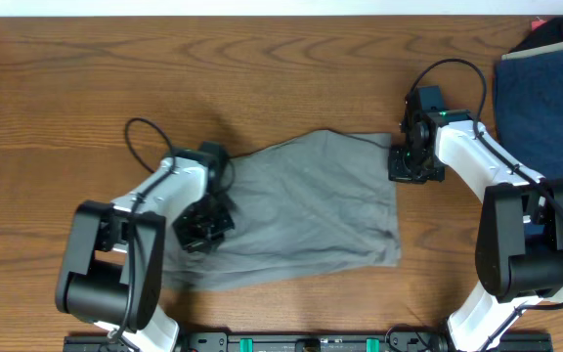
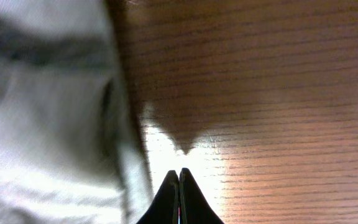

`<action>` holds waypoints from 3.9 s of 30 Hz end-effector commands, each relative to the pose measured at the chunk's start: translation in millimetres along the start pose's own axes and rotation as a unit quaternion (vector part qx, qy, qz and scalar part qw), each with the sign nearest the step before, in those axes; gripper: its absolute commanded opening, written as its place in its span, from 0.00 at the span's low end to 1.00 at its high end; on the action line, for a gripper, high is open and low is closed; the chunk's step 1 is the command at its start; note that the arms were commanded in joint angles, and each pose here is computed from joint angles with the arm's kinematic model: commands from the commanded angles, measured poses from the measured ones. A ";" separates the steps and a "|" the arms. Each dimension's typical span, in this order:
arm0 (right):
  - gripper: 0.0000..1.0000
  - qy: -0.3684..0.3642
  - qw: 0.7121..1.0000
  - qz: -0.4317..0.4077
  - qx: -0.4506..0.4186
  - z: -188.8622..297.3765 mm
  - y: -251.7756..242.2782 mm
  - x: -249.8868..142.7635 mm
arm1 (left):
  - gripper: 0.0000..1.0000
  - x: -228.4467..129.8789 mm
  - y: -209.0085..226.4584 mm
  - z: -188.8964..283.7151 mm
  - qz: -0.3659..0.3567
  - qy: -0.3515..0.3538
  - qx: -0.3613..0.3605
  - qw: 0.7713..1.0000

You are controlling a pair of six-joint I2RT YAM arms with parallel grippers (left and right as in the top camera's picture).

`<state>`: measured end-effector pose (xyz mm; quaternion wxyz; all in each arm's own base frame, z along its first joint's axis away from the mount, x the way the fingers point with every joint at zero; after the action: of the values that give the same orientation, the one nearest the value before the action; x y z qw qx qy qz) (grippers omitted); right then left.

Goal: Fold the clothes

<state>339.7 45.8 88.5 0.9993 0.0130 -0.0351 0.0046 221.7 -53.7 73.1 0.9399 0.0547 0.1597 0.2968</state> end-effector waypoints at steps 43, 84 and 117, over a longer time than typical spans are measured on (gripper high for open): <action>0.43 0.137 0.982 0.045 0.119 -8.1 64.8 -57.5 | 0.07 20.8 29.8 -6.9 0.033 -0.001 0.034 0.999; 0.01 0.104 0.988 0.008 0.118 52.3 34.9 -28.8 | 0.06 -20.3 50.1 67.1 0.010 -0.081 -0.075 0.994; 0.01 0.232 0.973 0.012 -0.014 -2.7 46.1 -118.1 | 0.06 -48.9 -3.1 -7.3 -0.082 0.033 0.022 0.996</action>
<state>207.7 119.7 71.8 0.9711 0.0614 0.2224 0.0604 188.5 -86.0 77.4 0.9562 0.0460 0.1903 0.2178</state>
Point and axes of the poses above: each gripper's point midway between its finger pads, its own z axis back along the fingers, its own y axis along the line the jaws close on, x = y × z, the point moved 8 cm from there along z, back along the fingers, and after that the axes turned 7 degrees about z, right-handed, at the moved point
